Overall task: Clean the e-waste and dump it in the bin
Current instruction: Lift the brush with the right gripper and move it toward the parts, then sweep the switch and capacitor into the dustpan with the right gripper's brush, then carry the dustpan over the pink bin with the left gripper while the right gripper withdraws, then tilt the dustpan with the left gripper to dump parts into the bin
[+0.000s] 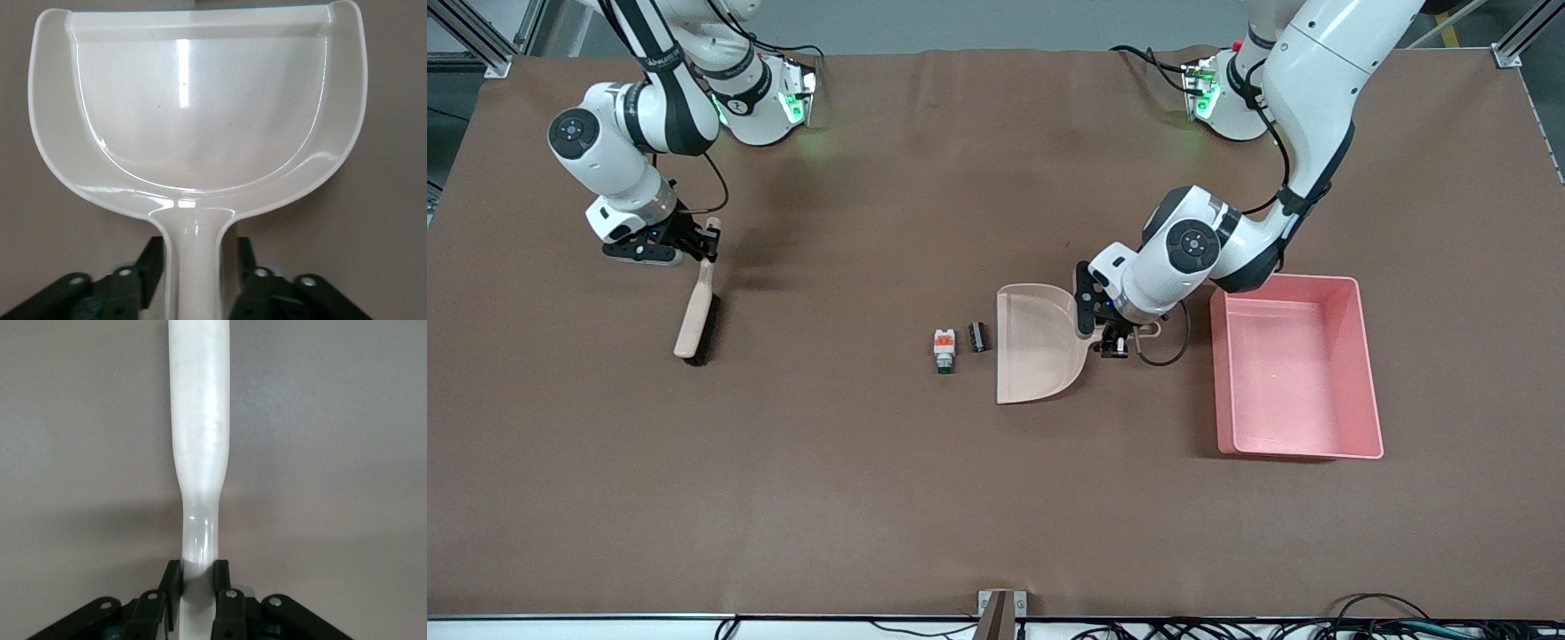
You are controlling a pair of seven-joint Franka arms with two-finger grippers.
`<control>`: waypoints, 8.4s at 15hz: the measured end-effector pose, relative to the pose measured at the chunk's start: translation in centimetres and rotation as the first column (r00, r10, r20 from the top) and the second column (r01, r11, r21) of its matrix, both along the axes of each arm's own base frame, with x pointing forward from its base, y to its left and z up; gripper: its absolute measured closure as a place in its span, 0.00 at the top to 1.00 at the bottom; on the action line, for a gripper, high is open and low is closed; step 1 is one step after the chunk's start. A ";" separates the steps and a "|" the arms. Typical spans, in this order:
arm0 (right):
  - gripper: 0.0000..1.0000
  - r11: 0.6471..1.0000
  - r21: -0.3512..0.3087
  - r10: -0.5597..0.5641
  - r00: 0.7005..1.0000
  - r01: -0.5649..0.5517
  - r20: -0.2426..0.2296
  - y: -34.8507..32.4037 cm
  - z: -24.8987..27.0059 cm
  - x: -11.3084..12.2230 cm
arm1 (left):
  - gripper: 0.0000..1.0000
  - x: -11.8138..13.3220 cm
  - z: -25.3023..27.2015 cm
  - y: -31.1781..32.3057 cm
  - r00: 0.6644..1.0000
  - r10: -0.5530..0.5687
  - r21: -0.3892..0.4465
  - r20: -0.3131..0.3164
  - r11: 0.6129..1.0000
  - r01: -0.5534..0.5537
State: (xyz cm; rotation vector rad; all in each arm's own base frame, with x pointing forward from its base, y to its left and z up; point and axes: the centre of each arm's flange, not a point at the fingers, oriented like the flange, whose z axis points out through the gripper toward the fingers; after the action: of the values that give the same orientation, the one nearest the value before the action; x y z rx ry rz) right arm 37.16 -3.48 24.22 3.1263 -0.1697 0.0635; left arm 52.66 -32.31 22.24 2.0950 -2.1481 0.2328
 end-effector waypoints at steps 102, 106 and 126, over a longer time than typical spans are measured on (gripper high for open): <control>0.26 0.996 -0.065 -0.073 0.982 0.062 -0.177 0.2 -0.2 6.0 | 0.33 15.5 17.1 20.1 0.994 0.098 -0.125 0.052 0.988 -0.091; 0.26 0.998 -0.053 -0.027 0.988 0.019 -0.151 0.4 -1.0 5.0 | 0.33 16.3 19.5 29.6 0.983 0.184 -0.106 0.003 0.977 -0.183; 0.29 0.999 -0.045 -0.009 0.991 0.003 -0.134 -2.1 -0.8 4.9 | 0.33 12.4 16.4 48.0 0.999 0.051 0.256 -0.016 0.966 -0.046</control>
State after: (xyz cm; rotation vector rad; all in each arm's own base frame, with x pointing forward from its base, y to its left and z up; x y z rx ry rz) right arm 42.08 -5.57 23.42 3.0715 -0.1729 -0.1402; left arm 65.09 15.67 38.66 2.2735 -2.2188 -0.0675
